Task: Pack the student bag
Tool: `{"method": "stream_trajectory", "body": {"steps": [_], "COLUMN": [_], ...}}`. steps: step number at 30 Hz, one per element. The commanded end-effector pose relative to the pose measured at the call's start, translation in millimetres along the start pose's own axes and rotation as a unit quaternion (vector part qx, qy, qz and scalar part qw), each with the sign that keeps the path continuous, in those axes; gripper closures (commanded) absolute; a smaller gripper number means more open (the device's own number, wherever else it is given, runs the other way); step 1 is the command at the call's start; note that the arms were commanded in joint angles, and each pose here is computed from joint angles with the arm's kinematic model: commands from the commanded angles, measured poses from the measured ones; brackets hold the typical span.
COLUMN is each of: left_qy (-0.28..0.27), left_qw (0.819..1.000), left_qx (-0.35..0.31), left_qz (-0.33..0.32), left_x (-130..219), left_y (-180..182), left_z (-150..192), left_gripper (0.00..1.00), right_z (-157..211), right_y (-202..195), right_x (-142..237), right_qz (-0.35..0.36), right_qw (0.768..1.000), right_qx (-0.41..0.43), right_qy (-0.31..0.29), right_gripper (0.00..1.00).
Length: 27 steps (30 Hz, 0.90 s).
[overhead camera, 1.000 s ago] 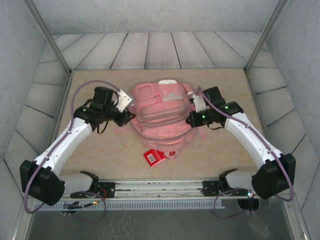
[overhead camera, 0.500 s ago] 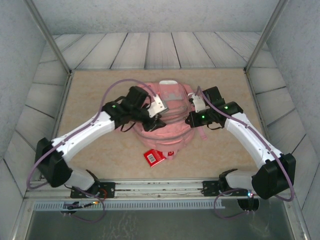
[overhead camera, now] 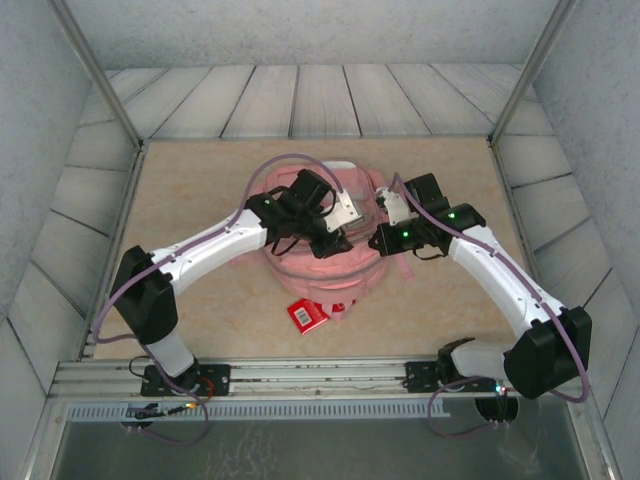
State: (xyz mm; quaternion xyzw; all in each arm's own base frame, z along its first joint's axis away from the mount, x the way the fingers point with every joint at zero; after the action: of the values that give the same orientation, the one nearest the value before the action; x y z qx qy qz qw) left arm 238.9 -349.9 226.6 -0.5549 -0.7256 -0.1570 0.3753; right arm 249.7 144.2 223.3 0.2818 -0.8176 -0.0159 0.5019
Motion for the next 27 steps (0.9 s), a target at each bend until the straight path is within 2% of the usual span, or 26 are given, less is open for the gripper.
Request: {"method": "stream_trajectory", "body": {"steps": [1,7,14,21,27], "left_qy": [0.017,0.035,0.041,0.009,-0.008], "left_qw": [0.998,0.994,0.986,0.977,0.962], "left_qx": [0.015,0.049,0.065,0.101,0.155], "left_qz": [-0.052,-0.088,-0.146,-0.187,-0.223], "left_x": [-7,-11,8,54,97], "left_y": [10,18,26,39,61], "left_z": [4,9,23,47,79], "left_gripper": [0.62,0.84,1.0,1.0,1.0], "right_z": [-14,-11,-7,-4,-4], "right_y": [15,13,-1,-31,-42], "right_x": [14,13,6,-2,-1], "right_qz": [-0.033,-0.032,0.018,0.085,0.094], "right_qw": [0.998,0.998,0.999,0.996,0.994], "right_qx": [0.028,0.03,0.02,-0.014,-0.036], "right_qy": [-0.043,-0.047,-0.047,-0.031,-0.042], "right_gripper": [1.0,1.0,1.0,1.0,1.0]}}
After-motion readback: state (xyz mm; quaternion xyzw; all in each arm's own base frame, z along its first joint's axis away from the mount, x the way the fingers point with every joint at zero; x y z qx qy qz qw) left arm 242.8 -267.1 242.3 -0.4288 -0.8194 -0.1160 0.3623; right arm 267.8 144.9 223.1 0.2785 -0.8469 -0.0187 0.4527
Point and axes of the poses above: each hand's point on the last joint's axis, 136 mm out from that joint toward the fingers, its own x axis back along the fingers, its own y axis along the line the jaws close on, z = x × y, the point moved 5 cm from there along x, back along the fingers, and after that the axes turned 4 degrees about x, right-handed, at the moved point
